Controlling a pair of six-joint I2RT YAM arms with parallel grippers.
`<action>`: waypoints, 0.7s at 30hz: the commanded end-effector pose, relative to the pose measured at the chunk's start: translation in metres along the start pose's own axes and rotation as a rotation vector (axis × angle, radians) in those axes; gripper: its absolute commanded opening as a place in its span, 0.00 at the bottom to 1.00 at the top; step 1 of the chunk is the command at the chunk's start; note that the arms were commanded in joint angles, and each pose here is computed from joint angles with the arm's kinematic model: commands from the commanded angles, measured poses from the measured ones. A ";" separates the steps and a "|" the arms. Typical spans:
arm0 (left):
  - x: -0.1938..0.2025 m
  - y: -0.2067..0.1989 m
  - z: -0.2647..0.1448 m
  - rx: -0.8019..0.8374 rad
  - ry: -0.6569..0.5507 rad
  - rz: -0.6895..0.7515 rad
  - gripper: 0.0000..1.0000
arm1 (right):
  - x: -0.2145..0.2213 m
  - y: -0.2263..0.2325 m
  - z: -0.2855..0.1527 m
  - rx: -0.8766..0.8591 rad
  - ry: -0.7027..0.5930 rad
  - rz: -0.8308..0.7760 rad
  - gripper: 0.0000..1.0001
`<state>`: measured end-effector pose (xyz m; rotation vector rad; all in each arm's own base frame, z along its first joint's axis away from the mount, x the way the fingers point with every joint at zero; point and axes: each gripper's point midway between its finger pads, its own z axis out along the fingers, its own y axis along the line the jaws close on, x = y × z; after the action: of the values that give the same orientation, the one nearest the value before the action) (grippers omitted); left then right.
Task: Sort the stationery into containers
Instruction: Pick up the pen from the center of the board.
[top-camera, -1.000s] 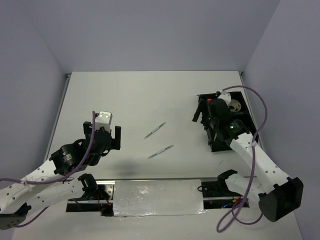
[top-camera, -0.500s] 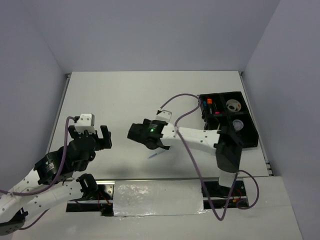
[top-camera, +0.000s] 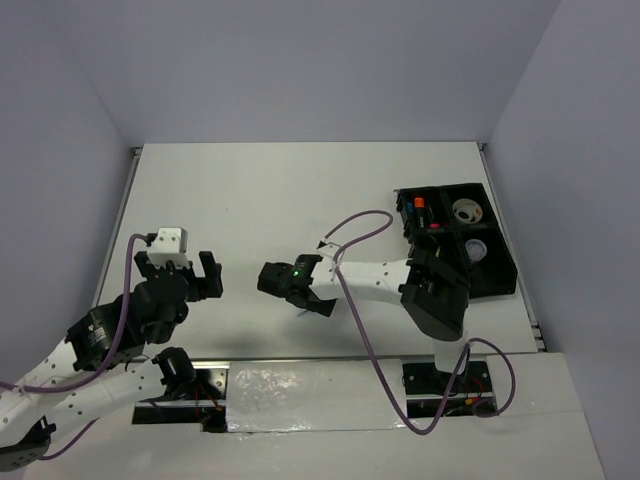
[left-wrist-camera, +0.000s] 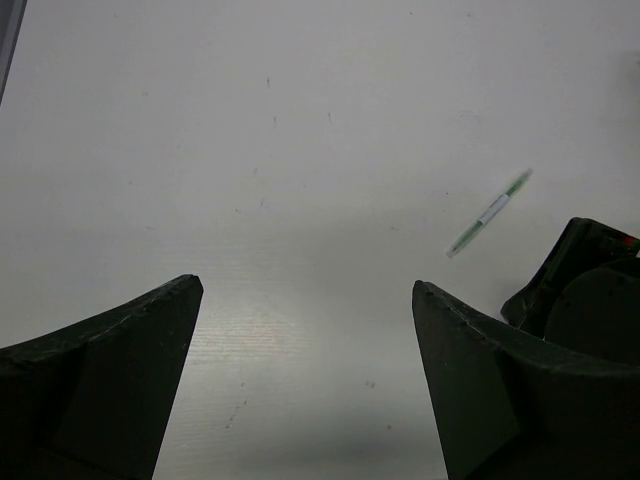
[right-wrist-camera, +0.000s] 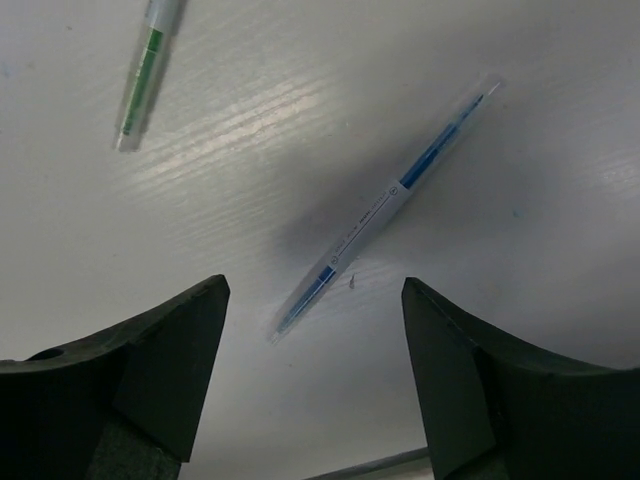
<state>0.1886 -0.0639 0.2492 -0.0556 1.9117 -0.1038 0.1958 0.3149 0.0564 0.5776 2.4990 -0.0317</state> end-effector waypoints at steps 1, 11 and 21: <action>-0.004 -0.005 0.001 0.013 -0.011 -0.009 0.99 | 0.012 -0.001 0.020 0.021 0.021 0.056 0.76; -0.002 -0.009 0.002 0.026 -0.002 0.005 0.99 | 0.022 -0.025 0.053 0.066 0.043 0.046 0.31; -0.002 -0.009 0.002 0.029 -0.004 0.003 0.99 | -0.016 -0.031 0.015 -0.020 -0.019 0.092 0.00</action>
<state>0.1889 -0.0684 0.2466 -0.0359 1.9261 -0.1081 0.1948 0.2870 0.0166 0.6548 2.5176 -0.0326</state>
